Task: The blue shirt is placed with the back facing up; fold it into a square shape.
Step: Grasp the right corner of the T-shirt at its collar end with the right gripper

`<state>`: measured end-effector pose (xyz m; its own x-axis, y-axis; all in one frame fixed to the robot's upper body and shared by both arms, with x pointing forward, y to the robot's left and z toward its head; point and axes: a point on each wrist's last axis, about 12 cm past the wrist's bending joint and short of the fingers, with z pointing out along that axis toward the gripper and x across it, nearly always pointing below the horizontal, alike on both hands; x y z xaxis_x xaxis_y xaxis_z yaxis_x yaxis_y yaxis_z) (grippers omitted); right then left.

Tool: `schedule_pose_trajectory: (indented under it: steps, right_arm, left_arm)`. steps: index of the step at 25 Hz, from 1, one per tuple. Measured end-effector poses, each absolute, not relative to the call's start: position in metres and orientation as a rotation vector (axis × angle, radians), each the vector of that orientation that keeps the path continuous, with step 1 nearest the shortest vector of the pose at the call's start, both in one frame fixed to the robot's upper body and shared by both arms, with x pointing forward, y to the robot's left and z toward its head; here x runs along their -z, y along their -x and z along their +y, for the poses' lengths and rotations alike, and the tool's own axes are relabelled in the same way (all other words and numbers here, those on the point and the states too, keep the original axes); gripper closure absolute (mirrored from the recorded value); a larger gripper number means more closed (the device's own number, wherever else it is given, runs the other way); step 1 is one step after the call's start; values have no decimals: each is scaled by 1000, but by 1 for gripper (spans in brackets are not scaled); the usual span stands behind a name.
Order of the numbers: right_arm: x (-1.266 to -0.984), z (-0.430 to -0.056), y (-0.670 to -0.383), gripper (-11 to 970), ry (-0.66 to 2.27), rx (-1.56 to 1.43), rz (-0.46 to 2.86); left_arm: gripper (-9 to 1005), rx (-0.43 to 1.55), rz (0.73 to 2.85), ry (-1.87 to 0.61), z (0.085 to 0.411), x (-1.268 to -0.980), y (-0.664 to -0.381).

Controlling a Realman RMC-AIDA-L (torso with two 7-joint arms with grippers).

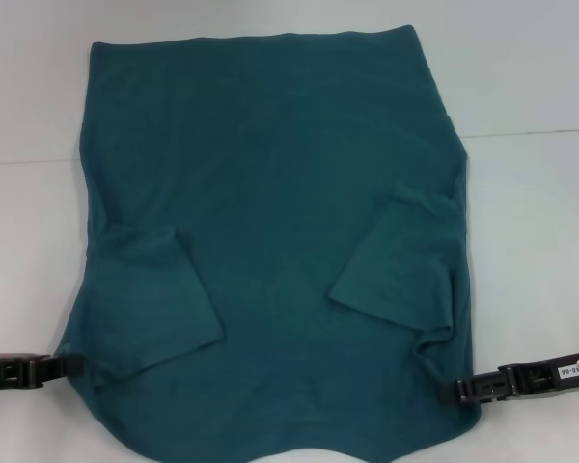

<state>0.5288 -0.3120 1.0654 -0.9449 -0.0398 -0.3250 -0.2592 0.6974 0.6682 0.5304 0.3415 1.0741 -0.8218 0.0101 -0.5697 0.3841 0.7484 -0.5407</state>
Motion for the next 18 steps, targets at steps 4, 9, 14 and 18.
schedule_pose_trajectory:
  steps: [4, 9, 14, 18]
  right_arm:
    - [-1065, -310, -528, 162, 245, -1108, 2617]
    - [-1066, -307, -528, 165, 254, -1124, 2606]
    - [-1066, -305, -528, 167, 265, -1137, 2606]
    - [-1066, -307, -526, 169, 258, -1142, 2611]
  left_arm:
    - [969, 901, 2396, -298, 342, -1074, -531]
    - [969, 892, 2396, -296, 343, -1074, -531]
    - [969, 892, 2396, -296, 343, -1073, -531]
    - [969, 892, 2397, -296, 343, -1073, -530]
